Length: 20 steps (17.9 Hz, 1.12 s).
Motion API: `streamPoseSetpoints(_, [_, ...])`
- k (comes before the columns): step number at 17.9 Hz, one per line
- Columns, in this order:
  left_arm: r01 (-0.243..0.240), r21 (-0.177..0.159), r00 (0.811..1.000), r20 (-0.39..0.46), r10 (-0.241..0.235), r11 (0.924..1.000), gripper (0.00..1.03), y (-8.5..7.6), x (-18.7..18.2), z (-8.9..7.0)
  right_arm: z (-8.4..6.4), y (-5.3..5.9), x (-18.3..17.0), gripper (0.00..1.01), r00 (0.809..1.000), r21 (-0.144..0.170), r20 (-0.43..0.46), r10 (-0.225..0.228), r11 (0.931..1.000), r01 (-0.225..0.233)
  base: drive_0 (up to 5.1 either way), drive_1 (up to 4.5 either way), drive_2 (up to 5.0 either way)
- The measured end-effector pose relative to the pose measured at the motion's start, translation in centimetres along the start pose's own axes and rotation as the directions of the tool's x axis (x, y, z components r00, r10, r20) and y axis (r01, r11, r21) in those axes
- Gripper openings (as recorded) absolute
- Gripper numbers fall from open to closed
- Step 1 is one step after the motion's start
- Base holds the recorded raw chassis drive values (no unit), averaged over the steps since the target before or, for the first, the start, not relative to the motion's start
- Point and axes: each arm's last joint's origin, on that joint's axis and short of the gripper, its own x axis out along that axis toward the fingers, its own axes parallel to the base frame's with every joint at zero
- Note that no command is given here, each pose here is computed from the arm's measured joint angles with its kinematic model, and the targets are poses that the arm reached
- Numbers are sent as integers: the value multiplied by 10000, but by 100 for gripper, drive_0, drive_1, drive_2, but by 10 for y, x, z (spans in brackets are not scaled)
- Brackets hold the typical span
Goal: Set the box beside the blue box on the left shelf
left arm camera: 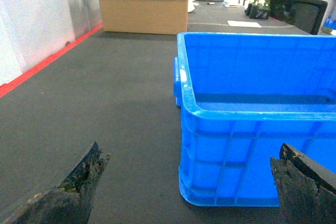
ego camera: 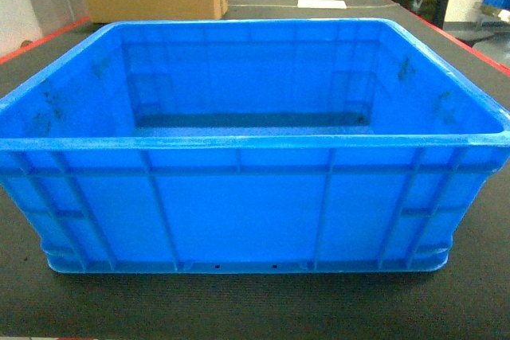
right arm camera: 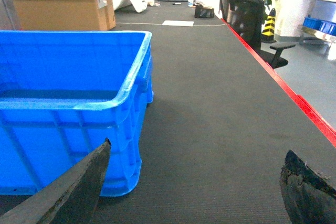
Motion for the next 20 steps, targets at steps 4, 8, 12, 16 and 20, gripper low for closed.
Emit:
streamPoseSetpoints(4, [0, 0, 10000, 0, 0, 10000, 98, 0, 0, 0, 0, 0, 0, 98, 10000, 0, 0, 0, 10000, 0, 0, 0, 0])
streamPoseSetpoints(8, [0, 0, 10000, 0, 0, 10000, 98, 0, 0, 0, 0, 0, 0, 98, 10000, 0, 0, 0, 10000, 0, 0, 0, 0])
streamPoseSetpoints(12, [0, 0, 10000, 0, 0, 10000, 98, 0, 0, 0, 0, 0, 0, 98, 10000, 0, 0, 4, 10000, -4, 0, 0, 0])
streamPoseSetpoints(16, [0, 0, 10000, 0, 0, 10000, 98, 0, 0, 0, 0, 0, 0, 98, 10000, 0, 0, 0, 10000, 0, 0, 0, 0])
streamPoseSetpoints(20, [0, 0, 10000, 0, 0, 10000, 98, 0, 0, 0, 0, 0, 0, 98, 10000, 4, 0, 4, 10000, -4, 0, 0, 0])
